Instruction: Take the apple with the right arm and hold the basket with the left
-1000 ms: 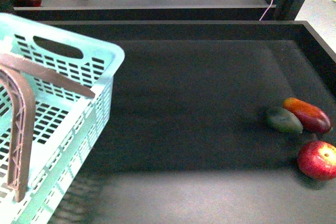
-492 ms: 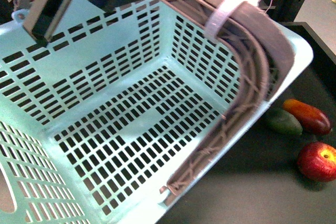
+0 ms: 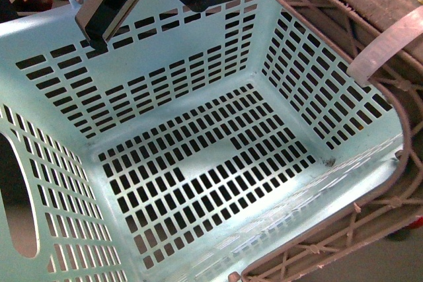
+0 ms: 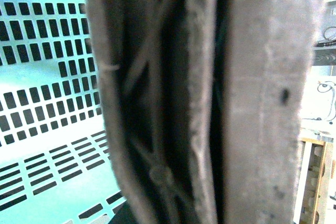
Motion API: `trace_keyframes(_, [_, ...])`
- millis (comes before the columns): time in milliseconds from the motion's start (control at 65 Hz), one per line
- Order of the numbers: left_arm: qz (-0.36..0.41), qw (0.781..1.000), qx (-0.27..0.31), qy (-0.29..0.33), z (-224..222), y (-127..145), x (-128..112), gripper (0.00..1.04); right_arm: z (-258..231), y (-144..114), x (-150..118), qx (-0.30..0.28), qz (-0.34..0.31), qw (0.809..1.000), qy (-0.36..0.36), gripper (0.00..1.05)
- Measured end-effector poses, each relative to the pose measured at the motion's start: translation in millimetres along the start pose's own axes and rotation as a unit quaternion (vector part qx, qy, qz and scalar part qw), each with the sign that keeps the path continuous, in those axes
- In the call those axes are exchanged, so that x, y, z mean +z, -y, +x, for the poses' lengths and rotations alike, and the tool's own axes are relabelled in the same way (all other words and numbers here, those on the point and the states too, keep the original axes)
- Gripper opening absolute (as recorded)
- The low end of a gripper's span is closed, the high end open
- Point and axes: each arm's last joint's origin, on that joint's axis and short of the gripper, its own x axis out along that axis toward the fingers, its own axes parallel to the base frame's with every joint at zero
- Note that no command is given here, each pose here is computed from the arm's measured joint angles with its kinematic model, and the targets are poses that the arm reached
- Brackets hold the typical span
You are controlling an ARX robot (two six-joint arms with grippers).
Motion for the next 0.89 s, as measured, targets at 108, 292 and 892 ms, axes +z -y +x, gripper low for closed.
trace_keyframes(108, [0.002, 1.000, 0.001, 0.001, 0.0, 0.0, 0.1, 0.15, 0.0, 0.0, 0.0, 0.000, 0.000, 1.000, 0.000, 0.96])
trace_keyframes(292, [0.002, 1.000, 0.001, 0.000, 0.0, -0.1, 0.0, 0.15, 0.7, 0.2, -2.1, -0.074, 0.041, 0.988, -0.130, 0.96])
trace_keyframes(892, [0.007, 1.000, 0.000, 0.002, -0.3, 0.7, 0.4, 0.15, 75.8, 71.7, -53.4, -0.174, 0.137, 0.919, -0.326, 0.96])
